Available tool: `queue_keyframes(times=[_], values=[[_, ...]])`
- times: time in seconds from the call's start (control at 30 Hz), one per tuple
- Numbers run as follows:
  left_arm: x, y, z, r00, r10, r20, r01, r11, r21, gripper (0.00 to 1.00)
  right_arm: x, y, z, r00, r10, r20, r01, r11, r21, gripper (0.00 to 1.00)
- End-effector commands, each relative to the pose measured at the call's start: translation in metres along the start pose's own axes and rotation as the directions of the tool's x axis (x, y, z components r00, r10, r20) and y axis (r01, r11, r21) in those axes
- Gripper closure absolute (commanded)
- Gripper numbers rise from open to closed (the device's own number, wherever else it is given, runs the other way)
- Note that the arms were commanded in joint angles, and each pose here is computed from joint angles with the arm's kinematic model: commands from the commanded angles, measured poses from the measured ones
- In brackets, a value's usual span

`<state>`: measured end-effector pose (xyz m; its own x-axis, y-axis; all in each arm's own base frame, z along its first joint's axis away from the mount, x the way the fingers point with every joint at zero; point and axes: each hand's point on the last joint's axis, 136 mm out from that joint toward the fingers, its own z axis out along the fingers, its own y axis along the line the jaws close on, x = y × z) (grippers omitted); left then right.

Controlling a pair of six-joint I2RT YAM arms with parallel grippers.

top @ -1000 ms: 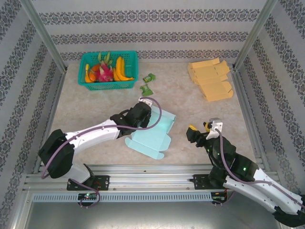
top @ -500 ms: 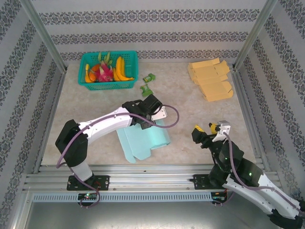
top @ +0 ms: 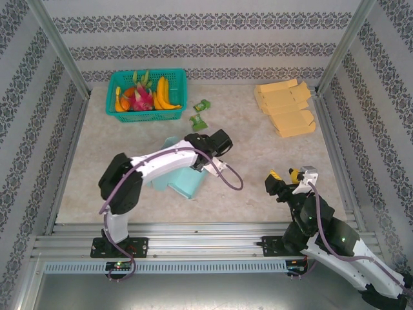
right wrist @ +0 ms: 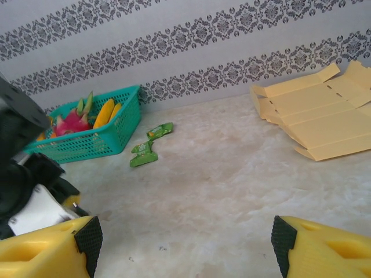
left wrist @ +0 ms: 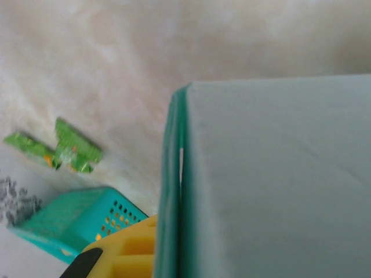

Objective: Fold the paper box

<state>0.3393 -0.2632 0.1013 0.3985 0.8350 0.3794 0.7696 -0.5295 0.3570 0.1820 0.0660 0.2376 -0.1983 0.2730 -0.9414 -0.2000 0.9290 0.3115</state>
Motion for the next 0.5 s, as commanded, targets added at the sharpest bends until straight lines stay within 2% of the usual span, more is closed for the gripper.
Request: queue_keyframes(times=[0.0, 0.27, 0.33, 0.47], values=[[-0.009, 0.024, 0.002, 0.977, 0.207, -0.052, -0.21, 0.976, -0.061, 1.0, -0.002, -0.007, -0.002, 1.0, 0.016, 0.017, -0.016, 0.999, 0.029, 0.21], [-0.024, 0.009, 0.043, 0.944, 0.313, -0.1, -0.313, 0.949, 0.018, 0.99, -0.001, -0.007, -0.001, 1.0, 0.016, 0.014, -0.017, 0.999, 0.028, 0.21], [-0.026, 0.01, 0.048, 0.947, 0.305, -0.105, -0.304, 0.952, 0.019, 0.87, -0.001, -0.006, -0.001, 1.0, 0.015, 0.012, -0.015, 1.0, 0.022, 0.21], [-0.029, 0.017, 0.046, 0.955, 0.279, -0.095, -0.28, 0.96, 0.004, 0.77, 0.0, -0.006, -0.001, 1.0, 0.014, 0.01, -0.014, 1.0, 0.022, 0.21]])
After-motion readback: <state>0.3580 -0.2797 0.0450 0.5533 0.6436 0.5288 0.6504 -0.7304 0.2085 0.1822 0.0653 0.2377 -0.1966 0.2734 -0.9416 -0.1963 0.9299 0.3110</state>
